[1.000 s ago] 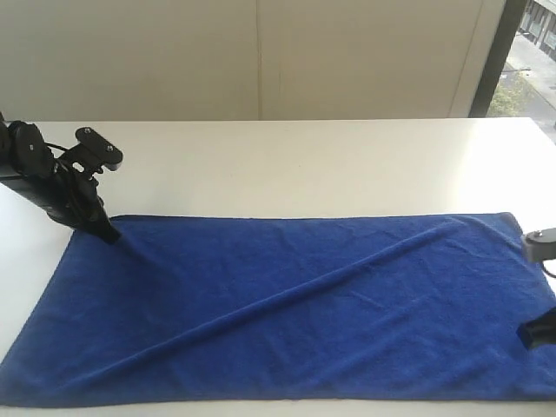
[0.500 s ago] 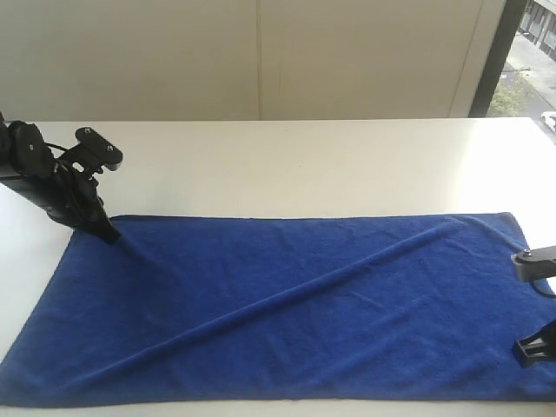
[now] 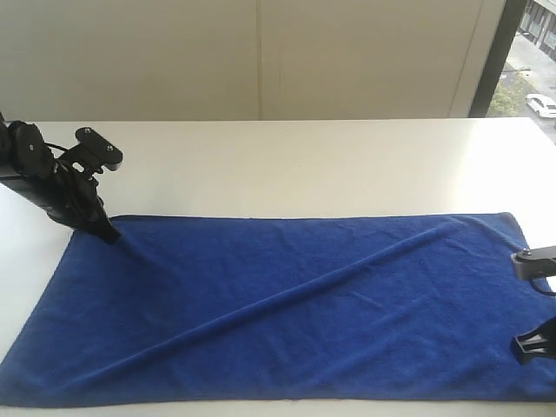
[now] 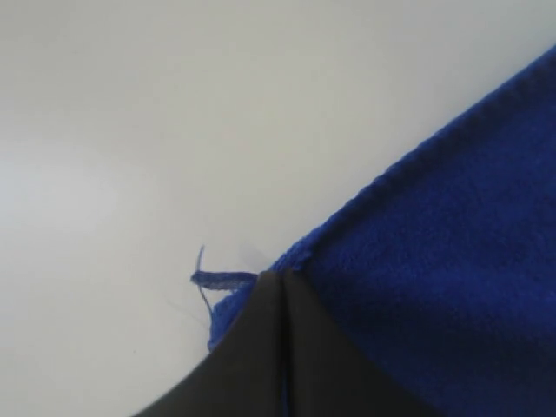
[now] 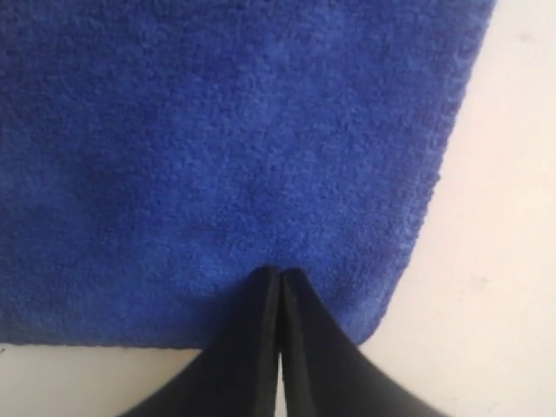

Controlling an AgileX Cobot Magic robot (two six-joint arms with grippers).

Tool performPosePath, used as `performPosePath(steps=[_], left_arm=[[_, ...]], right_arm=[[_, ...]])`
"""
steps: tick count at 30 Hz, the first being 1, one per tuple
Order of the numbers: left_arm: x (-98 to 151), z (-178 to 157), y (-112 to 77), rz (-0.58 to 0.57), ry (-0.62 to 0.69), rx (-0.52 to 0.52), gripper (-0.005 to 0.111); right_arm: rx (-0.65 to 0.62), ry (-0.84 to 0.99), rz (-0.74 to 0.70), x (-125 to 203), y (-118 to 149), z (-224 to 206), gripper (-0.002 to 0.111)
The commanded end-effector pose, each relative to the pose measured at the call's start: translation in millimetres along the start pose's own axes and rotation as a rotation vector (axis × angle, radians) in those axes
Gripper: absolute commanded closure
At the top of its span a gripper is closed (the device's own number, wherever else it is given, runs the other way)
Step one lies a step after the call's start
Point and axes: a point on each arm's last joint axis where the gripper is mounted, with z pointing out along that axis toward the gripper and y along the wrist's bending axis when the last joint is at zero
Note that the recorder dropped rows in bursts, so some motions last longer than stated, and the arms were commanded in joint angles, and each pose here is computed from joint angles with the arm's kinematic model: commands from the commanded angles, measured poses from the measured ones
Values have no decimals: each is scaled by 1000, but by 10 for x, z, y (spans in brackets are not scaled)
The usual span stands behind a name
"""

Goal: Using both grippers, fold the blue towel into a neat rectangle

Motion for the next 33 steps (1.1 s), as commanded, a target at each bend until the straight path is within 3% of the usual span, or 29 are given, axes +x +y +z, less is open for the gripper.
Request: performPosePath(steps=[1,21,33], left_arm=[[106,79,-42,-8,66,46,107],[106,79,-41,-7,66,45,107],[-54,-237,0,-47,-11,23,107]], right_arm=[[26,114,-31,103,-16,103,108],[40,121,-26,110,-30,89,108],[99,-251,26,76,-81,-492,108]])
